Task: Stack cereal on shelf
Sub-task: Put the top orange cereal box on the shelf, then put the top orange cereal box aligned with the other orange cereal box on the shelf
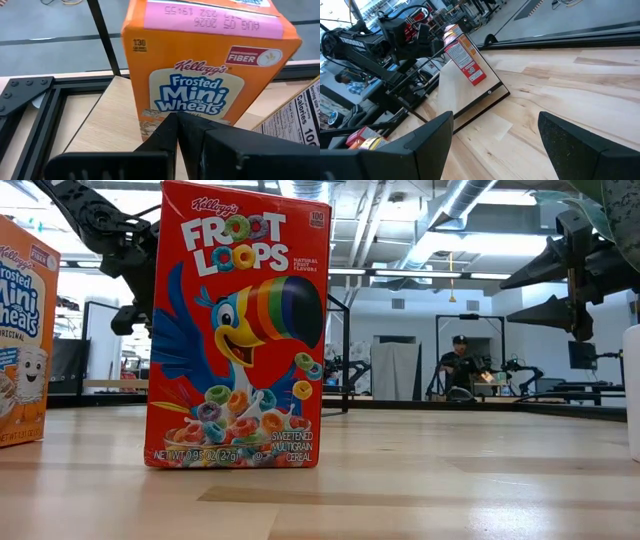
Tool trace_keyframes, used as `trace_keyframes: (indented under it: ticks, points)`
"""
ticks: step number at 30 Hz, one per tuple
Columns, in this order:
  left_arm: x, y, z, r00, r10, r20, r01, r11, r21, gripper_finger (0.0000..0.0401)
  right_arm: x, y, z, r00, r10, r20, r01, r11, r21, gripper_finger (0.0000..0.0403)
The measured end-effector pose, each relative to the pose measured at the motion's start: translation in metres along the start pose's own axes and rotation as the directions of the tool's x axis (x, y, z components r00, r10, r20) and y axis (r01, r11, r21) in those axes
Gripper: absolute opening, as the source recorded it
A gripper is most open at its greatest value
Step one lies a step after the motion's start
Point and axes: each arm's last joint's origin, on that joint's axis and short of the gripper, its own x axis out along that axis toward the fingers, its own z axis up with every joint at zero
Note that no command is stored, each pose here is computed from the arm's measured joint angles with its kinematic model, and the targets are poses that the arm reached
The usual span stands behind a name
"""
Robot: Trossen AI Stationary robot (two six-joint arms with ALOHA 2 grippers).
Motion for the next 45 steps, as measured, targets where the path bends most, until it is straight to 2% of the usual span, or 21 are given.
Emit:
trace_keyframes:
  ticks: [7,22,29,36,42,45]
  points:
    - [0.000,0.000,0.000,1.000,-0.001,0.000,0.001,0.999,0.052,0.0000,0.000,0.000,0.000,1.000,0.000,0.000,0.000,1.000,0.000,0.0317]
    - [0.000,0.002,0.001,1.000,0.029,0.010,-0.029,0.998,0.060,0.0000,0.000,0.000,0.000,1.000,0.003,-0.003,-0.003,1.000,0.000,0.0317]
    - [-0.004,-0.001,0.011,0.999,0.026,0.040,-0.028,0.998,0.051,0.0000,0.000,0.000,0.000,1.000,0.006,-0.005,-0.006,1.000,0.000,0.0317]
    - [-0.017,-0.002,0.020,0.999,-0.020,0.026,0.018,0.999,0.046,0.0000,0.000,0.000,0.000,1.000,0.006,-0.005,-0.006,1.000,0.000,0.0317]
    - [-0.033,0.008,0.022,0.999,0.001,-0.038,0.000,0.999,0.032,0.0000,0.000,0.000,0.000,1.000,0.006,-0.005,-0.006,1.000,-0.005,0.0317]
    - [-0.043,0.011,0.026,0.997,-0.062,-0.054,0.061,0.998,-0.013,0.0000,0.000,0.000,0.000,1.000,0.006,-0.005,-0.006,1.000,-0.006,0.0317]
